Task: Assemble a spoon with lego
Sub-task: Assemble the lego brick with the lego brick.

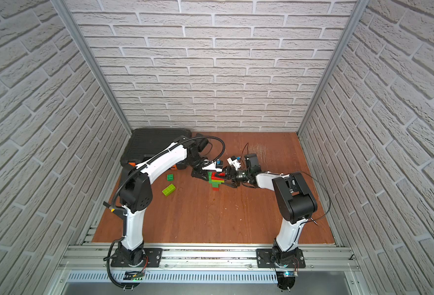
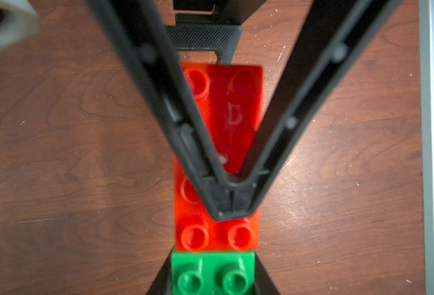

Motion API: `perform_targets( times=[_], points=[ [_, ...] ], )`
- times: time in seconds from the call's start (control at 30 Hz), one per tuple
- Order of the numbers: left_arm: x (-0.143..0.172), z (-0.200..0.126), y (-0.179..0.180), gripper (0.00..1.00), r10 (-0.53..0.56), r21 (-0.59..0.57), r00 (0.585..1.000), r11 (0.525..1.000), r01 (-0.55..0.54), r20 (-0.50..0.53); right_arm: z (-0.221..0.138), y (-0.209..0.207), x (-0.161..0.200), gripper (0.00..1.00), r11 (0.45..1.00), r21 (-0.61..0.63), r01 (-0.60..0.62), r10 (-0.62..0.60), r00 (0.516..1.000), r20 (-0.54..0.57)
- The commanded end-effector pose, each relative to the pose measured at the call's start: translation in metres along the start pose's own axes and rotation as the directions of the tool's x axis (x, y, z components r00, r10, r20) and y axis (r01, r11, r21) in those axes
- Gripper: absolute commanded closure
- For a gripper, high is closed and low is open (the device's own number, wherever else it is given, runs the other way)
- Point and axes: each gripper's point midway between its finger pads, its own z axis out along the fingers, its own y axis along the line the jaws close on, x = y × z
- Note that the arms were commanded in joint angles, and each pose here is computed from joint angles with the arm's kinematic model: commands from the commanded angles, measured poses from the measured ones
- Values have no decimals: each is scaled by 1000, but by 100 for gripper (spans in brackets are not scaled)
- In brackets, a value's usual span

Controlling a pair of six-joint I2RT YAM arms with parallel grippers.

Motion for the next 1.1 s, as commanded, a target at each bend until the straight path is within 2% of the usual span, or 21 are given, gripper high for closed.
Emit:
perform_targets(
  times=[0.0,0.1,0.33,0.57,0.97,1.07],
  points=[
    [19,25,-17,86,-7,99,995,995,17,-103,3,-33,8,9,995,75,-65,65,998,5],
    [19,29,-17,86,13,90,993,996,-2,-119,3,-38,8,9,994,76,-77,77,997,10],
    [9,30,-7,86,75,-14,996,997,-76,-56,5,-46,9,9,992,85,-97,97,995,4],
    [11,34,-11,84,55,51,995,997,-51,-81,2,-58,13,9,986,117,-116,116,993,7],
    [11,34,-11,71,45,79,994,996,-38,-96,1,-56,12,9,988,108,-111,112,994,1],
    [11,33,-9,62,53,65,994,997,-47,-94,0,-49,11,8,990,102,-98,98,995,1]
  ],
)
